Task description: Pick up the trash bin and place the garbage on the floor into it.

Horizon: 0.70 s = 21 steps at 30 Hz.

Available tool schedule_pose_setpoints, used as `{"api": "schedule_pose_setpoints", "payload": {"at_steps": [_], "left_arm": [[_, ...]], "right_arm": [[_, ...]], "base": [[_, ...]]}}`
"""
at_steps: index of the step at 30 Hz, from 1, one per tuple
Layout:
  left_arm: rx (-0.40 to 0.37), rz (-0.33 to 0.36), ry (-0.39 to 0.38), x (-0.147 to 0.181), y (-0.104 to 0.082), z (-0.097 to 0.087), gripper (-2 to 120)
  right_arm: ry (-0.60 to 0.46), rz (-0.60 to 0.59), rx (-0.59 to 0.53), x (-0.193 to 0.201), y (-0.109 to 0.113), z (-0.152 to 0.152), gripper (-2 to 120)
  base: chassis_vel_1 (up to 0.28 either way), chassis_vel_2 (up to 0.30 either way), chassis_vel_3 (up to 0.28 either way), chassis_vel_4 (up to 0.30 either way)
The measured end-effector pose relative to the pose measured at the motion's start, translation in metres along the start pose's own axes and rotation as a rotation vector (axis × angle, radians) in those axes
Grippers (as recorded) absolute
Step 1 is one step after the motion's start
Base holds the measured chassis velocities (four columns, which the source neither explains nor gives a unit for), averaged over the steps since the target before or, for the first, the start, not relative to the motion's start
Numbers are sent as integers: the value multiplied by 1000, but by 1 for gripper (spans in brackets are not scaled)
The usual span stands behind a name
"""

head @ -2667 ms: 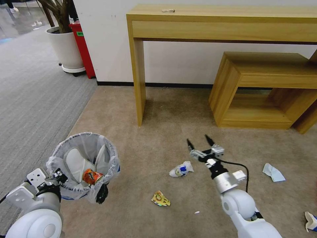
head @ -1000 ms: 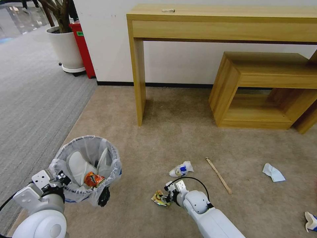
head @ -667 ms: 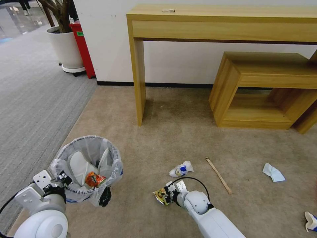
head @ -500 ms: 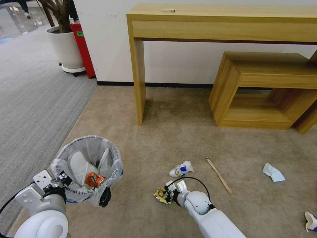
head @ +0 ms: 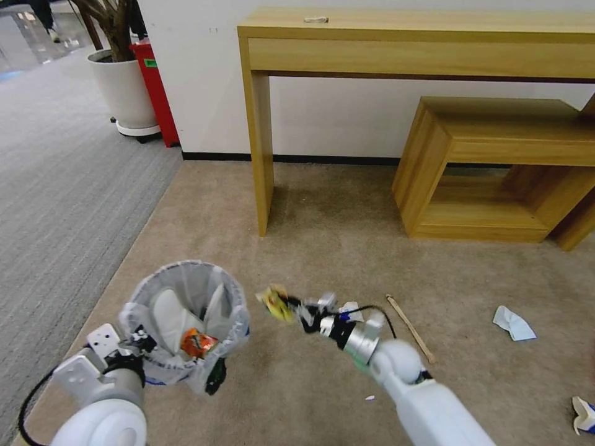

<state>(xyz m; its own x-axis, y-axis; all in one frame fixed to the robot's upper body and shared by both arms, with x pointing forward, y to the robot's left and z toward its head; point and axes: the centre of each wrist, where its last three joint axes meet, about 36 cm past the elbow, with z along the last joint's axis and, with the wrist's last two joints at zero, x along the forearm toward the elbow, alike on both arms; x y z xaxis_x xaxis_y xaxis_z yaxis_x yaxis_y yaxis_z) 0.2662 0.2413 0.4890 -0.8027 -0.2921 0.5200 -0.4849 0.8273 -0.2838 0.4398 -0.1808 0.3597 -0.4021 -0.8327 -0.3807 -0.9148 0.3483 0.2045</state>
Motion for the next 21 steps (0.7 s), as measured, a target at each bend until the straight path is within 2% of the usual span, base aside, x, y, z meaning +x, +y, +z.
{"api": "schedule_pose_setpoints", "payload": {"at_steps": [1,2,4,6,8,10,13,19,21], "left_arm": [[-3,15,7,2,-5,4,0],[-3,15,7,2,-5,4,0],[-16,41,19,5,-15,12,0],[-27,62,27,9,-21,17,0],[-27,72,31,10,-24,18,0],[-20,108,42,16,-30,19,0],[-19,121,46,18,-33,19,0],[-17,120,46,18,-32,18,0],[-15,118,44,17,-32,17,0]], "right_arm": [[-81,-49,-10,-11,3,-10,0],[-81,-49,-10,-11,3,-10,0],[-172,-115,-19,-29,7,-21,0],[-196,-154,-34,-43,13,-21,0],[-190,-165,-38,-46,16,-18,0],[-129,-183,-38,-51,18,1,0],[-80,-206,-37,-52,18,15,0],[-24,-246,-29,-53,18,22,0],[-13,-250,-25,-52,17,21,9]], "base": [[0,0,0,0],[0,0,0,0],[0,0,0,0],[0,0,0,0],[0,0,0,0],[0,0,0,0],[0,0,0,0],[0,0,0,0],[0,0,0,0]]}}
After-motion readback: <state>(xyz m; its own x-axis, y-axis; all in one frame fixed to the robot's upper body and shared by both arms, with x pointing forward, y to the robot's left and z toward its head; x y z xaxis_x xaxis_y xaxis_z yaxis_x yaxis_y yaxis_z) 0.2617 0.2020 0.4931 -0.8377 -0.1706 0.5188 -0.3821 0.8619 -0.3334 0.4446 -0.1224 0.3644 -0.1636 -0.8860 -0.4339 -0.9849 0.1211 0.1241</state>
